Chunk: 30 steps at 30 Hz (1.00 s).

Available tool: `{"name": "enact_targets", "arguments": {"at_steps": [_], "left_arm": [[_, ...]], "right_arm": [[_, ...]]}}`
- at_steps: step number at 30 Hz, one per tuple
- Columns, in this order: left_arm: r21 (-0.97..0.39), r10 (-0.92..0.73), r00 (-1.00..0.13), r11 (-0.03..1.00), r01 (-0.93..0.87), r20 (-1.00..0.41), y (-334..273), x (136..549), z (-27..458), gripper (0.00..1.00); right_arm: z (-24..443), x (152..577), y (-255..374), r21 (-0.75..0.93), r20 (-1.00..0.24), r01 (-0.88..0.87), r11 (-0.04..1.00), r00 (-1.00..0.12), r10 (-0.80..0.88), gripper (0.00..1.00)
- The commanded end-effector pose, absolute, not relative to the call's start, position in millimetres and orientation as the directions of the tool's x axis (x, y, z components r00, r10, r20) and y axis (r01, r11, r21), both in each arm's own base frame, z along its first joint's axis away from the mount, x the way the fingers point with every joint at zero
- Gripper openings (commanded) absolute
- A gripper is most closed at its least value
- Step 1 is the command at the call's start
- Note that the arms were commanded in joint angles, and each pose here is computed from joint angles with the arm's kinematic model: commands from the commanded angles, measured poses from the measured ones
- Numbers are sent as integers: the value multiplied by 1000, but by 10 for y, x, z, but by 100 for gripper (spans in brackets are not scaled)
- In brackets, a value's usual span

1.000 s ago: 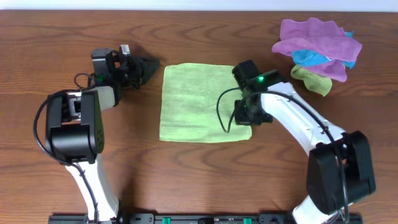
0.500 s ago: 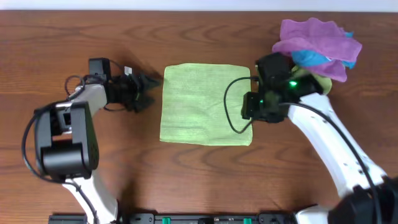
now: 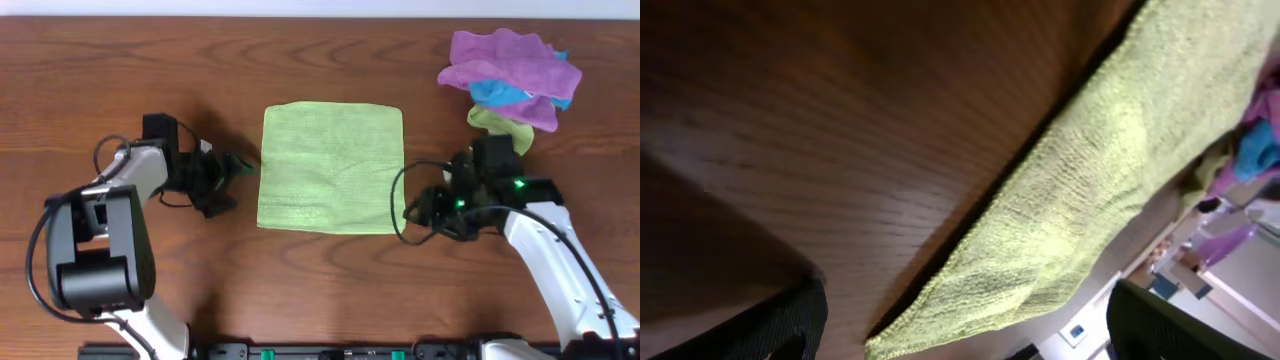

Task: Fold the cloth
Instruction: 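Release the cloth and move both grippers outward away from it, then lower both grippers to grasp the near left and right corners of the green cloth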

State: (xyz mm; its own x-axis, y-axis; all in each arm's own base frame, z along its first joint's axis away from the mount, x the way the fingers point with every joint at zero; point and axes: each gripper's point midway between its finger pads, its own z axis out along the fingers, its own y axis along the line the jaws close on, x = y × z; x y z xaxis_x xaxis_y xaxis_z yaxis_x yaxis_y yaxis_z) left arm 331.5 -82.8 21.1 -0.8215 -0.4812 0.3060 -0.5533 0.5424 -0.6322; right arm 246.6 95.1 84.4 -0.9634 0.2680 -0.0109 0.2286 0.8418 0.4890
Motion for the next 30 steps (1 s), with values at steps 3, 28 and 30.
{"name": "enact_targets", "arguments": {"at_steps": [3,28,30], "left_arm": [[-618,-514,-789,512,-597,336,-842,3156,-59,98],[-617,-440,-814,536,-576,378,-1280,2676,-355,93],[-621,-431,-826,548,-560,364,-1322,2688,-359,93]], "right_arm": [[818,2336,1028,585,38,226,779,-967,252,54],[830,2291,1059,598,62,234,767,-967,247,51],[823,2292,1050,593,61,235,770,-967,248,51]]}}
